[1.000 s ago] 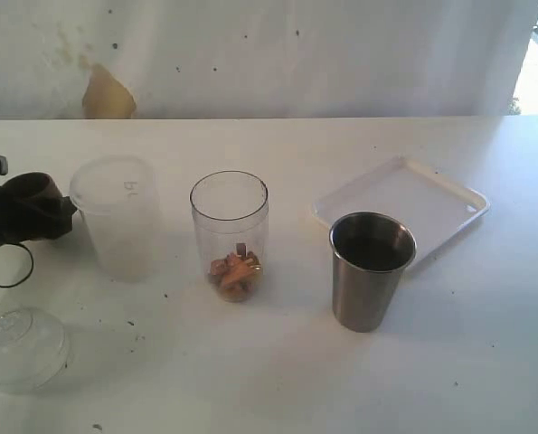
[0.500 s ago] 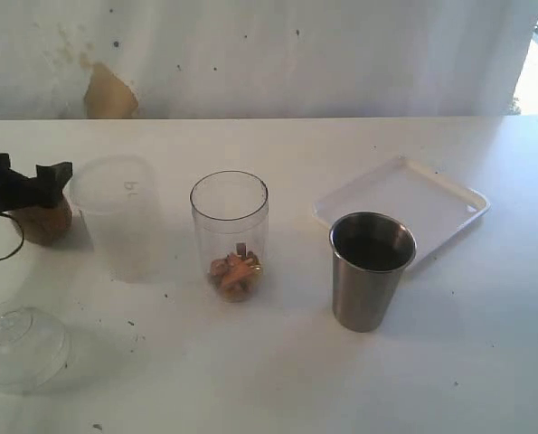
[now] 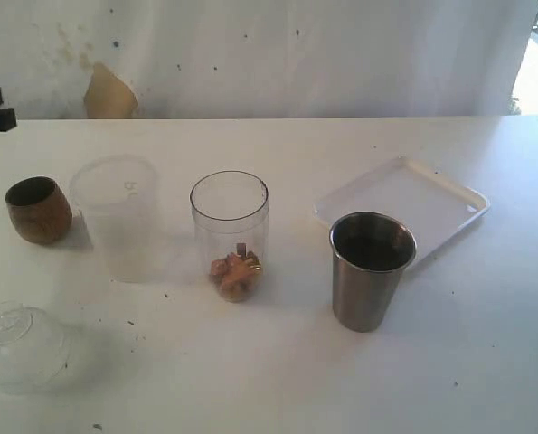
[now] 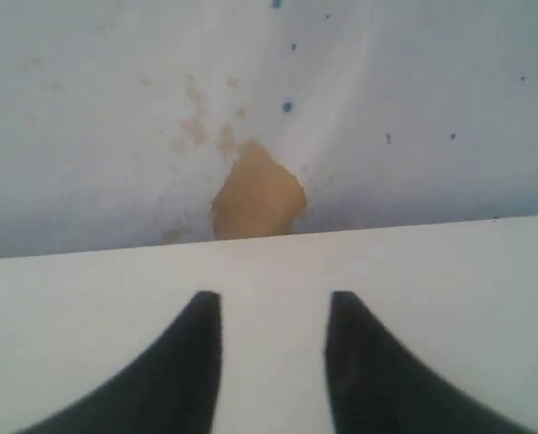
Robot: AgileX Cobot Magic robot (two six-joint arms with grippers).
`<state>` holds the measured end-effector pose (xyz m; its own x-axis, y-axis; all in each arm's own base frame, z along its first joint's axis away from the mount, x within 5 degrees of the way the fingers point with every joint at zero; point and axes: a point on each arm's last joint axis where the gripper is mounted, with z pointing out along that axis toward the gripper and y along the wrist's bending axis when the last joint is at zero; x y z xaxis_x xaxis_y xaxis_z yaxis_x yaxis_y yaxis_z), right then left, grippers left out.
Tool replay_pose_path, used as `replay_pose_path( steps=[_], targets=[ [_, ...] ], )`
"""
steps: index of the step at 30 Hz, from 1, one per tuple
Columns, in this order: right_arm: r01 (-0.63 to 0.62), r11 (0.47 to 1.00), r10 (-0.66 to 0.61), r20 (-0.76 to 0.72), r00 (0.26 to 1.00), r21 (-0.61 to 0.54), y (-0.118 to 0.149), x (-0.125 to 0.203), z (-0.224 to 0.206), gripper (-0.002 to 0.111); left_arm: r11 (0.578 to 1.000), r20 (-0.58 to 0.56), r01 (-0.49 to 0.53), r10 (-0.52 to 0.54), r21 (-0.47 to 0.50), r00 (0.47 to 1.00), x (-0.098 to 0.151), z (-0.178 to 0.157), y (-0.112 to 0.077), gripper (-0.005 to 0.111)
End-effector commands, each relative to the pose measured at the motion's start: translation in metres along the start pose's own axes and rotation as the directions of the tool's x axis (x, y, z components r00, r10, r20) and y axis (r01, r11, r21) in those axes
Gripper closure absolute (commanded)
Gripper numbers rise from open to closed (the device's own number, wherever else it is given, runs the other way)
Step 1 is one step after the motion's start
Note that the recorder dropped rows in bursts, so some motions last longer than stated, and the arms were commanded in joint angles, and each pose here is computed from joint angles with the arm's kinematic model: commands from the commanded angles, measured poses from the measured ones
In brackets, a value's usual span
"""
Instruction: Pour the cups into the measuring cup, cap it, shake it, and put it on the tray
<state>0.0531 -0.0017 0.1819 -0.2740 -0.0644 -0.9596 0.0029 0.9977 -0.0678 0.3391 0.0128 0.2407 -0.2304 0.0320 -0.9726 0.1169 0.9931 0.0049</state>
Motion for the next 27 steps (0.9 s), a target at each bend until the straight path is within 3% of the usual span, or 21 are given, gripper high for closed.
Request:
replay_pose_path(
  steps=[1, 6, 11, 16, 20, 27],
  targets=[
    [0.0, 1.0, 0.0, 0.01, 1.0, 0.007, 0.0, 0.001, 0.0, 0.108, 0.988, -0.111, 0.108, -0.12, -0.113, 0.987, -0.016, -0.035, 0.004, 0.106],
    [0.0, 1.0, 0.0, 0.01, 1.0, 0.007, 0.0, 0.001, 0.0, 0.108, 0.994, -0.095, 0.006, -0.017, -0.11, 0.995, -0.022, -0.078, -0.004, 0.106],
    [0.0, 1.0, 0.0, 0.01, 1.0, 0.007, 0.0, 0.001, 0.0, 0.108, 0.991, -0.005, 0.06, -0.061, -0.117, 0.998, -0.022, -0.127, -0.014, 0.106],
    [0.0, 1.0, 0.0, 0.01, 1.0, 0.007, 0.0, 0.001, 0.0, 0.108, 0.989, 0.023, 0.08, -0.078, -0.12, 0.997, 0.002, -0.165, -0.023, 0.106],
    [0.0, 1.0, 0.0, 0.01, 1.0, 0.007, 0.0, 0.001, 0.0, 0.108, 0.988, 0.041, 0.091, -0.086, -0.123, 0.995, 0.018, -0.185, -0.027, 0.106],
    [0.0, 1.0, 0.0, 0.01, 1.0, 0.007, 0.0, 0.001, 0.0, 0.108, 0.988, 0.055, 0.09, -0.083, -0.125, 0.995, 0.022, -0.192, -0.029, 0.106]
  ],
)
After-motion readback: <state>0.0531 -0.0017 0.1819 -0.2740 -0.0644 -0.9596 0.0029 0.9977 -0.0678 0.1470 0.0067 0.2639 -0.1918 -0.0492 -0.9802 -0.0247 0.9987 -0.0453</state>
